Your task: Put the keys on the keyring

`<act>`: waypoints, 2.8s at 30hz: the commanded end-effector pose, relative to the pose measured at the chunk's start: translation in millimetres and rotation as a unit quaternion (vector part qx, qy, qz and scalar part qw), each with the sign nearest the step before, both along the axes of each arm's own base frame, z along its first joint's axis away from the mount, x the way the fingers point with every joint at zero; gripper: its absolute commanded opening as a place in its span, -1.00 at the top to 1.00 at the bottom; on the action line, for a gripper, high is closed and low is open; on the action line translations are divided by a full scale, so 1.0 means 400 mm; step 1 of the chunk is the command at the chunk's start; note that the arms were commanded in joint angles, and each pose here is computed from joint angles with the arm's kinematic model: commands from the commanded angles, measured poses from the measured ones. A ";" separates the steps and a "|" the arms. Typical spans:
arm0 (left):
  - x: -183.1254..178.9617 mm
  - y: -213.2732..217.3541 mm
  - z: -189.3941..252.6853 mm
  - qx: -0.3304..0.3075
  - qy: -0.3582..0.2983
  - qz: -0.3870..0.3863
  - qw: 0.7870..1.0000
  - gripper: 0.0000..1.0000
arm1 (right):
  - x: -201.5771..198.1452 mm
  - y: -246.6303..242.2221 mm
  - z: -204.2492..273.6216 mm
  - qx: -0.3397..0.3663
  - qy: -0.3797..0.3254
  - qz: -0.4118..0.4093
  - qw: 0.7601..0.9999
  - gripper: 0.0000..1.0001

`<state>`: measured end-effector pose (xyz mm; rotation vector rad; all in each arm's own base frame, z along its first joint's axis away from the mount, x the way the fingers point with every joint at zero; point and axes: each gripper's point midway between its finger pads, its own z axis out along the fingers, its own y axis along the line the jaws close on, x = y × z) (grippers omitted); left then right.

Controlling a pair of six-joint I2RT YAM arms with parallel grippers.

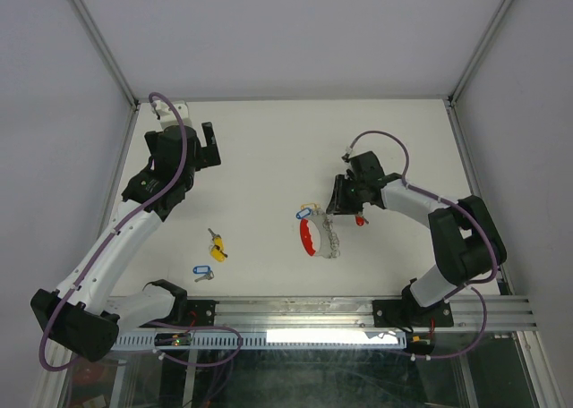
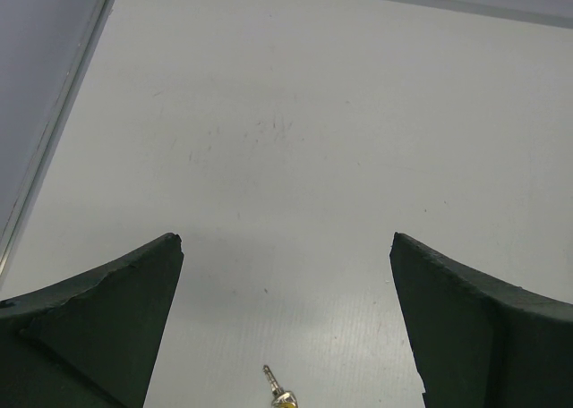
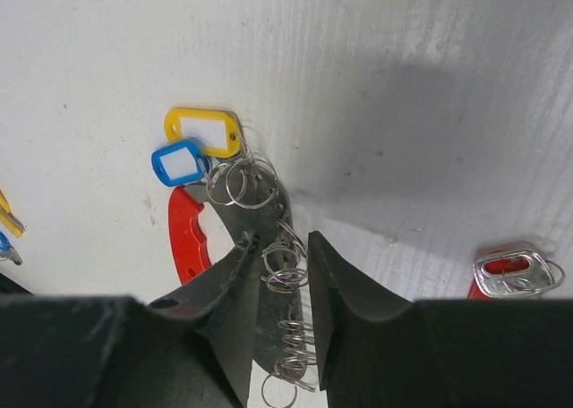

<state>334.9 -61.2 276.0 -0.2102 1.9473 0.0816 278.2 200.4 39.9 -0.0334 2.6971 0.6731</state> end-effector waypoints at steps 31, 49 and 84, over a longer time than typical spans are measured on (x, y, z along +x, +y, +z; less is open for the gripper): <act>0.019 0.001 0.018 -0.007 -0.020 -0.005 1.000 -0.98 | 0.001 0.023 -0.001 0.027 -0.003 0.022 0.999 0.91; 0.033 -0.058 0.058 -0.048 -0.058 -0.117 0.990 -0.93 | -0.011 0.116 0.342 -0.117 -0.279 0.218 0.928 1.00; -0.108 -0.307 0.062 -0.132 -0.075 -0.303 0.941 -0.95 | -0.155 0.182 0.561 -0.043 -0.384 0.237 0.891 1.00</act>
